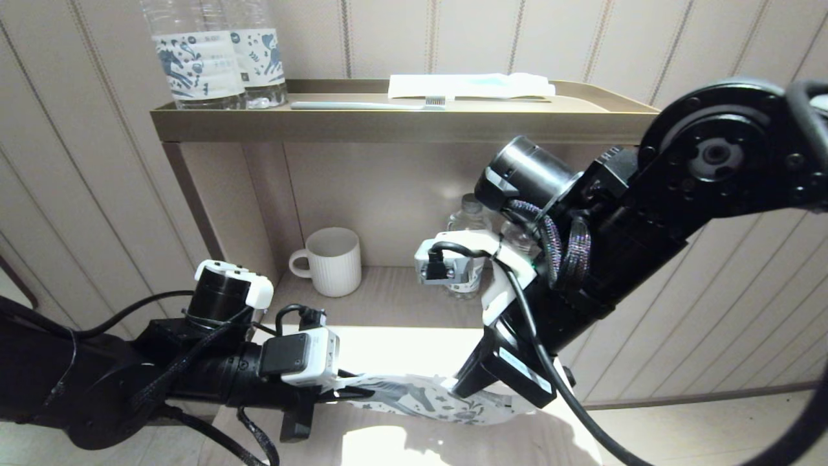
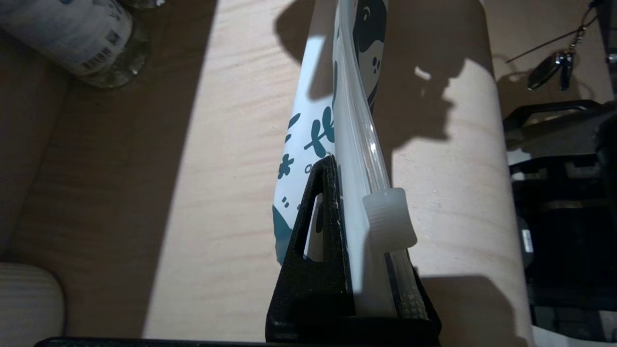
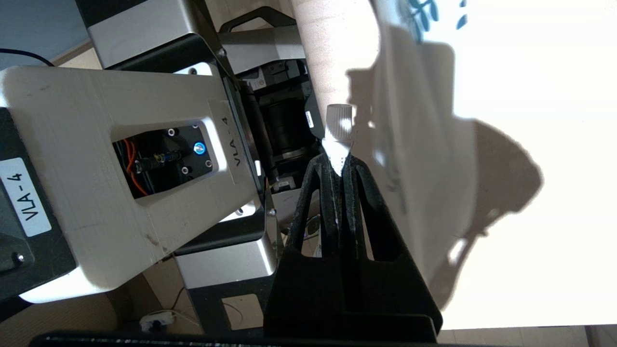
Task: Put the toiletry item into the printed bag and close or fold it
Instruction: Place the toothpaste in the storage bag
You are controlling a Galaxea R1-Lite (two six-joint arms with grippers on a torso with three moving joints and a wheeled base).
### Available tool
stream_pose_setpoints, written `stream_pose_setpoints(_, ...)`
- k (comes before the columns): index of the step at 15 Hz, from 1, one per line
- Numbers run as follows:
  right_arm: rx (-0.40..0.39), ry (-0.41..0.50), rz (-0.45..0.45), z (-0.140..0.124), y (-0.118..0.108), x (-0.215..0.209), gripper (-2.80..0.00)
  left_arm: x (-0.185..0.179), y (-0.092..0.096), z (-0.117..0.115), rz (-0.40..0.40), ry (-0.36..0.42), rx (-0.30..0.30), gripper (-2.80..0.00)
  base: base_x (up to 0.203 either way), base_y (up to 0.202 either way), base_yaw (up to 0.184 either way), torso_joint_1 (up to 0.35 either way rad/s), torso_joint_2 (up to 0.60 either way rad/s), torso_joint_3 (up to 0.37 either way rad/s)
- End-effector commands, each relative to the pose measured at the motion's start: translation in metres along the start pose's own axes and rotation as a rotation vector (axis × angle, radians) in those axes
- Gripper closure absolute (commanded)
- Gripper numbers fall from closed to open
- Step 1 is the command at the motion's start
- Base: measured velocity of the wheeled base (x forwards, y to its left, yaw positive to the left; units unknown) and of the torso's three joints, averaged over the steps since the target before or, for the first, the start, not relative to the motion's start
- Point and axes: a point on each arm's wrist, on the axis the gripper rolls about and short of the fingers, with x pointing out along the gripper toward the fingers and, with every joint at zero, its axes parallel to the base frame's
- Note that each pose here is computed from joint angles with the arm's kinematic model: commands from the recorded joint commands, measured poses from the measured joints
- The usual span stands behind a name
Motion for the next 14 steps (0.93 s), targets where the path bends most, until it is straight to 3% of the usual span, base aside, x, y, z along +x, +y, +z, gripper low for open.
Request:
stream_pose_setpoints(1, -0.002, -0.002, 0.004, -0.001, 0.002, -0.002, 0.0, 0.003, 0.005, 0.001, 0.019, -0.019, 0.03, 0.0, 0.0, 0.0, 0.0, 0.0, 0.0, 0.0)
stream_pose_setpoints(5, 0.004, -0.042, -0.02, -0.002, 0.004, -0.019, 0.0, -0.004, 0.022, 0.021, 0.123, -0.088, 0.144, 0.0, 0.0, 0.0, 0.0, 0.0, 0.0, 0.0)
stream_pose_setpoints(8, 0.065, -0.064, -0.03, -0.002, 0.005, -0.027, 0.0, -0.006, 0.02, 0.022, 0.141, -0.052, 0.198, 0.0, 0.0, 0.0, 0.0, 0.0, 0.0, 0.0)
stream_pose_setpoints(12, 0.312, -0.122, -0.042, 0.002, 0.01, -0.043, 0.0, -0.005, 0.016, 0.016, 0.17, 0.043, 0.301, 0.0, 0.0, 0.0, 0.0, 0.0, 0.0, 0.0)
stream_pose_setpoints(14, 0.423, -0.095, -0.074, -0.004, 0.001, -0.045, 0.0, -0.005, 0.016, 0.016, 0.175, 0.059, 0.303, 0.0, 0.0, 0.0, 0.0, 0.0, 0.0, 0.0)
